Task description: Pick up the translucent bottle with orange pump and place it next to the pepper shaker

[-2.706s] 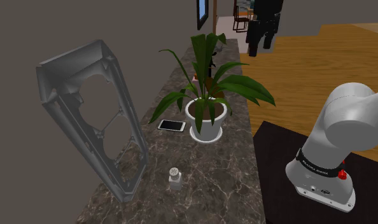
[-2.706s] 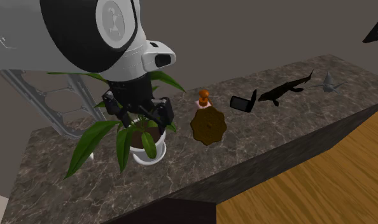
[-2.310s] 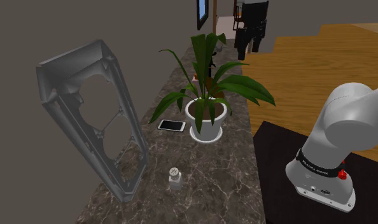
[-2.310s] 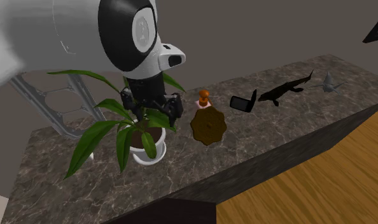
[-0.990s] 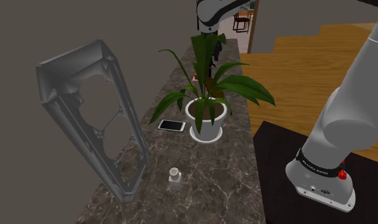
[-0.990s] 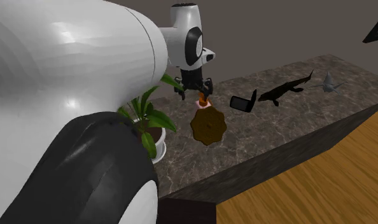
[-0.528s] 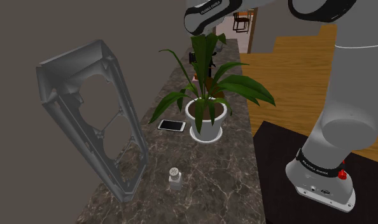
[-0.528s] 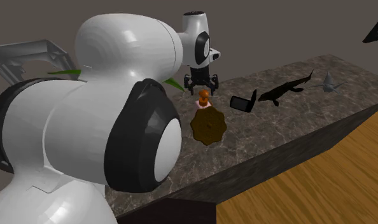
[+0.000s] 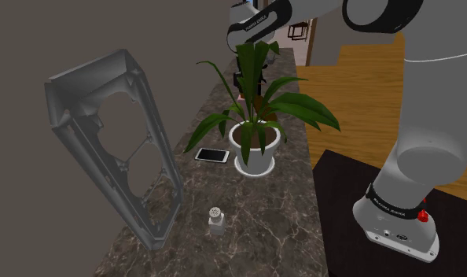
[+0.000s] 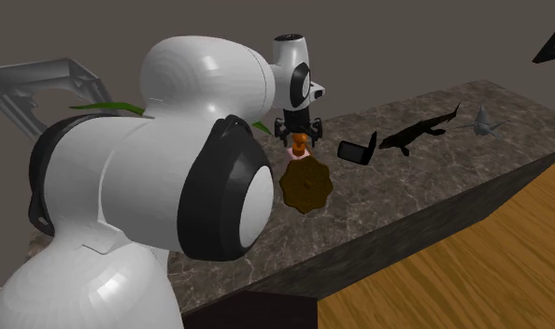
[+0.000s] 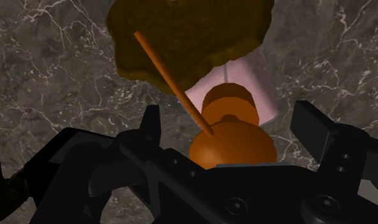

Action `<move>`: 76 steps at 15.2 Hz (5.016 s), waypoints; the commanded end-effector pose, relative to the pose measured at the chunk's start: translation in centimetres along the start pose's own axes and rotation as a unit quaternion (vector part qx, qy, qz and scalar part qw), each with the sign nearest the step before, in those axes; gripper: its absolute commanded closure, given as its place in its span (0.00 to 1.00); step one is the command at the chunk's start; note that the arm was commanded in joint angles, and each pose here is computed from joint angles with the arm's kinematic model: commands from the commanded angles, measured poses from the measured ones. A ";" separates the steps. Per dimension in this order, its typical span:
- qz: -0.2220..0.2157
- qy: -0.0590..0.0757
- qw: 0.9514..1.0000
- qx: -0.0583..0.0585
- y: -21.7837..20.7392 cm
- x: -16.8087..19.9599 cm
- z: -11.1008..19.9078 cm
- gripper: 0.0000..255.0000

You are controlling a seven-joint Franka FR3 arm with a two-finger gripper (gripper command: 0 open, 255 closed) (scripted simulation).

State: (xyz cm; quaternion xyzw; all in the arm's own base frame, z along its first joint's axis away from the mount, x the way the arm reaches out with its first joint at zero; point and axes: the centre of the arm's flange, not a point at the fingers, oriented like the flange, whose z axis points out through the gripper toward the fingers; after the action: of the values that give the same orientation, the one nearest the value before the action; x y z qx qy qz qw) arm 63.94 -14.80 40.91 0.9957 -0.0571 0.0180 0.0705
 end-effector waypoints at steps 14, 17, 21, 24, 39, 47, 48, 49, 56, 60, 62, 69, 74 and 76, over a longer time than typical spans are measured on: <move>0.000 0.000 1.000 0.000 -0.1 0.2 0.6 1.00; 0.000 0.000 1.000 0.000 -0.1 0.2 0.7 1.00; 0.000 0.000 1.000 0.000 0.1 0.2 -0.9 1.00; 0.000 0.000 1.000 0.000 0.3 0.3 -2.5 1.00; 0.000 0.000 1.000 0.000 1.4 0.6 -10.3 1.00; 0.000 0.000 1.000 0.000 2.0 0.8 -14.5 1.00; 0.000 0.000 1.000 0.000 2.1 0.9 -15.0 1.00; 0.000 0.000 1.000 0.000 2.2 0.9 -15.5 1.00; 0.000 0.000 1.000 0.000 -2.9 -4.6 -18.3 1.00; 0.000 0.000 1.000 0.000 -6.2 -8.3 -20.1 1.00; 0.000 0.000 1.000 0.000 -7.9 -10.1 -21.0 1.00; 0.000 0.000 1.000 0.000 -13.8 -16.5 -24.1 1.00; 0.000 0.000 1.000 0.000 -18.0 -21.1 -26.3 1.00; 0.000 0.000 1.000 0.000 -19.6 -23.0 -27.2 1.00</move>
State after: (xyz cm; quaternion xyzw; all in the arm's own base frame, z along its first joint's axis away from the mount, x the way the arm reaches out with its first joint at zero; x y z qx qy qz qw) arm 43.58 9.91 63.82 0.9958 -0.0565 0.0186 0.0702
